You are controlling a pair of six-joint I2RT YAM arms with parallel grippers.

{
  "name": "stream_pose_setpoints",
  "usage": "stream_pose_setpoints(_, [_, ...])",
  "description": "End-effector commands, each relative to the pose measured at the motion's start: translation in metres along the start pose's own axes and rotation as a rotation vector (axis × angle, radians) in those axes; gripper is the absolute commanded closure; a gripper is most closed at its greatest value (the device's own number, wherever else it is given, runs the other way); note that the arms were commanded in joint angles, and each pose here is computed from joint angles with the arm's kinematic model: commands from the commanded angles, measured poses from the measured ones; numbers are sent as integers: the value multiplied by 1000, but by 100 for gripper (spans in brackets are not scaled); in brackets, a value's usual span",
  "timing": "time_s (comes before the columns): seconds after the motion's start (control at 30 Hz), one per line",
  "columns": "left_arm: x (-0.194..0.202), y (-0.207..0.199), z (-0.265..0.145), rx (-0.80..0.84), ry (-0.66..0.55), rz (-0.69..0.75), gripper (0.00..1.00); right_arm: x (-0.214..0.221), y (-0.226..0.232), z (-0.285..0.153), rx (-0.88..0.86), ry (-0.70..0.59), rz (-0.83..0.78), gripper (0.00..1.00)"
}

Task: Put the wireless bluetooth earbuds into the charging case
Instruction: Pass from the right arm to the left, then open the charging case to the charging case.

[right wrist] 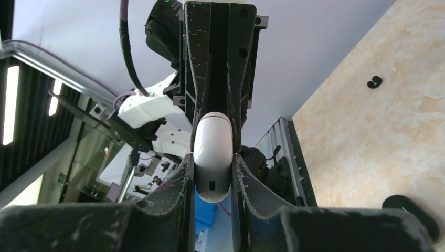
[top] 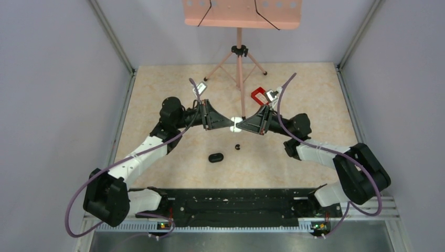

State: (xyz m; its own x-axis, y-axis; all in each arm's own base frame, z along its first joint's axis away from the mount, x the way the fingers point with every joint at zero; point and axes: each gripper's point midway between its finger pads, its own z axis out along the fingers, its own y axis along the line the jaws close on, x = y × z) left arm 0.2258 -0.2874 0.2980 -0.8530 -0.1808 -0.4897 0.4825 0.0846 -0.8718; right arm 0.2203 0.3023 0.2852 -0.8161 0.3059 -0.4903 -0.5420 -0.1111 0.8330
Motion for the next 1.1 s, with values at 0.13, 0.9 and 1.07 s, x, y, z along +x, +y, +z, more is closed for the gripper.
stream_pose_setpoints(0.13, [-7, -44, -8, 123, -13, 108, 100, 9, 9, -6, -137, 57, 21, 100])
stream_pose_setpoints(0.9, [-6, -10, -17, -29, -21, 55, 100, 1, -39, -23, 155, -22, -20, 49])
stream_pose_setpoints(1.07, [1, 21, -28, -158, 7, 18, 100, -5, -86, -63, 603, -30, -132, 28])
